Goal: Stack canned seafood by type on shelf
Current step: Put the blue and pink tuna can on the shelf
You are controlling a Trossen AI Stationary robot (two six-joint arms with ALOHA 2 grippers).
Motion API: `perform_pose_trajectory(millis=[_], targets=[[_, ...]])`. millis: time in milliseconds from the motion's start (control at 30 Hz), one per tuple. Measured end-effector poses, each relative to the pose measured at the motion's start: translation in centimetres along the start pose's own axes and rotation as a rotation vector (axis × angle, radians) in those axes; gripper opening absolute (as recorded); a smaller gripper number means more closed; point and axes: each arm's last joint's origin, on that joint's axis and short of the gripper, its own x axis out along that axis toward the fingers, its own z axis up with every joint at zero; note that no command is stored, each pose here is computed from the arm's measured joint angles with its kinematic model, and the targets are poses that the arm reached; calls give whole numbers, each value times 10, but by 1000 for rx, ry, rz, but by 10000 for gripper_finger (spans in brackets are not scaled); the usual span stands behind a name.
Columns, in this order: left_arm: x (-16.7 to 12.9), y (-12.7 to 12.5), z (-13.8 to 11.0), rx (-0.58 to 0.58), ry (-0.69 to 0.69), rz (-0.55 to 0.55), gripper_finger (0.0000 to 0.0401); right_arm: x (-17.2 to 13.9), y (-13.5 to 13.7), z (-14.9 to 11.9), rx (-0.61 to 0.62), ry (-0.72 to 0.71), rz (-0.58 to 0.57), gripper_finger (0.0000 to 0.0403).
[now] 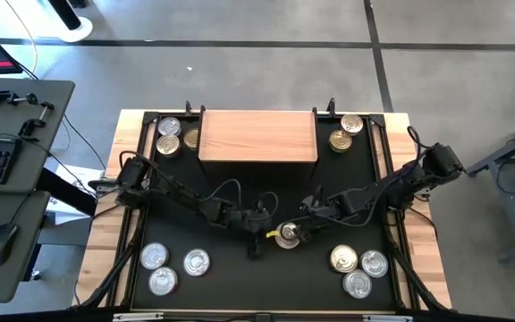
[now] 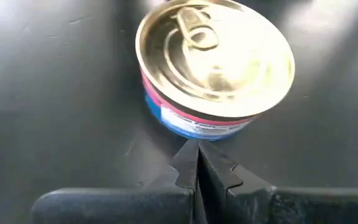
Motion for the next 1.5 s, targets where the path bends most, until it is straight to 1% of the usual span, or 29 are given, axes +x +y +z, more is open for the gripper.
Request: perform_pose_trajectory(millis=[133,200,267,367,433,600,733,867,1033,1300,1500], targets=[[0,2,2,22,-8,-33,0,1,0,2,3,-4,1,0],[0,0,1,29,-2,-47,0,1,2,3,4,-11,19,0],[0,-3,1,66,-10,-55,0,1,2,3,7,-12,24,0],[0,-4,2,117,-26,-54,0,2,3,3,9,-20,33,0],[2,-1,1,112,-19,-44,0,3,4,4,10,-22,40,0],[6,1,-3,109,-11,-43,0,4,9,5,37,-32,94,0],[6,-2,-5,173,-4,-58,0,-3,17,7,61,-49,140,0],[7,2,-8,222,24,-27,0,-21,36,14,65,-100,219,0],[7,12,-6,200,24,46,0,-32,50,19,50,-118,231,0],[8,33,0,157,7,133,0,-32,49,25,58,-151,216,0],[8,43,5,109,-24,154,0,-30,47,28,63,-172,198,0]])
